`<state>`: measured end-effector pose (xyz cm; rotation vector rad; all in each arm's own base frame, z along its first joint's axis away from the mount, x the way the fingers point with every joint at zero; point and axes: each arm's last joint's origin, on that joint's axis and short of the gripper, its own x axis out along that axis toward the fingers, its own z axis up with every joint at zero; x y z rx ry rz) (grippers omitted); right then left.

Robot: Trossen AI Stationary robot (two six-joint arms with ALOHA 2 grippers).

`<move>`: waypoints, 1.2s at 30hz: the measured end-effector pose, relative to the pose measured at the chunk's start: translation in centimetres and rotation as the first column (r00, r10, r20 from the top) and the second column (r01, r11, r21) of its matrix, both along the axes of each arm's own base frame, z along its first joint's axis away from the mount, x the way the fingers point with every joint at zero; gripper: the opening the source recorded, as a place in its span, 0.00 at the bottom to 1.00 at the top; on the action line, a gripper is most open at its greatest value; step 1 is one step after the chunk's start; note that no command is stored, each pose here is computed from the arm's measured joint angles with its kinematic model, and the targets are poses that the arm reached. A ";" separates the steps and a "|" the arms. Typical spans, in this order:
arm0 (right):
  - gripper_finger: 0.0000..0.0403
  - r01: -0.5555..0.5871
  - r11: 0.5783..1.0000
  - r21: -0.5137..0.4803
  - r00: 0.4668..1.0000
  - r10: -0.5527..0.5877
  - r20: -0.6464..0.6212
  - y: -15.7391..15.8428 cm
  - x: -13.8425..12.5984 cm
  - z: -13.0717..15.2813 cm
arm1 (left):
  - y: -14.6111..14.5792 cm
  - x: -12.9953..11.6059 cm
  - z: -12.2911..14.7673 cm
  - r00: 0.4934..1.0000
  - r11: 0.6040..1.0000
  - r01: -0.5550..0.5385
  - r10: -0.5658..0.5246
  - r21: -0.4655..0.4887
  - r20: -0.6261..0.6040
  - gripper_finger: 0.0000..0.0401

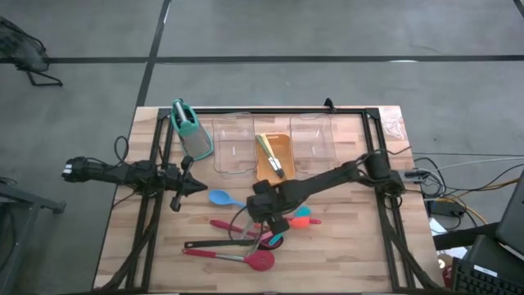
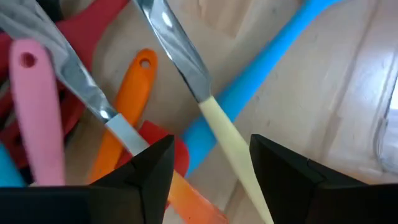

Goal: Pick & Place Kitchen Items
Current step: Put the yellow table knife into the orange bin

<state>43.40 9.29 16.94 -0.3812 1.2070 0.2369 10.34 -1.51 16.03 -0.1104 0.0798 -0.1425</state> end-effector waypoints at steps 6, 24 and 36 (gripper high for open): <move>0.54 -0.025 0.999 -0.032 0.998 0.024 -0.054 0.0 0.8 -0.9 | 0.0 0.0 -0.1 1.000 1.000 0.000 0.000 0.001 -0.005 0.03; 0.38 -0.024 1.000 -0.001 0.997 0.024 -0.069 -1.1 1.2 -1.2 | 0.0 0.0 -0.2 1.000 1.000 0.000 0.000 0.003 -0.023 0.03; 0.14 -0.030 0.999 0.034 0.997 0.032 -0.076 -1.0 1.1 -1.3 | 0.0 0.0 -0.2 1.000 1.000 0.001 -0.001 0.003 -0.023 0.03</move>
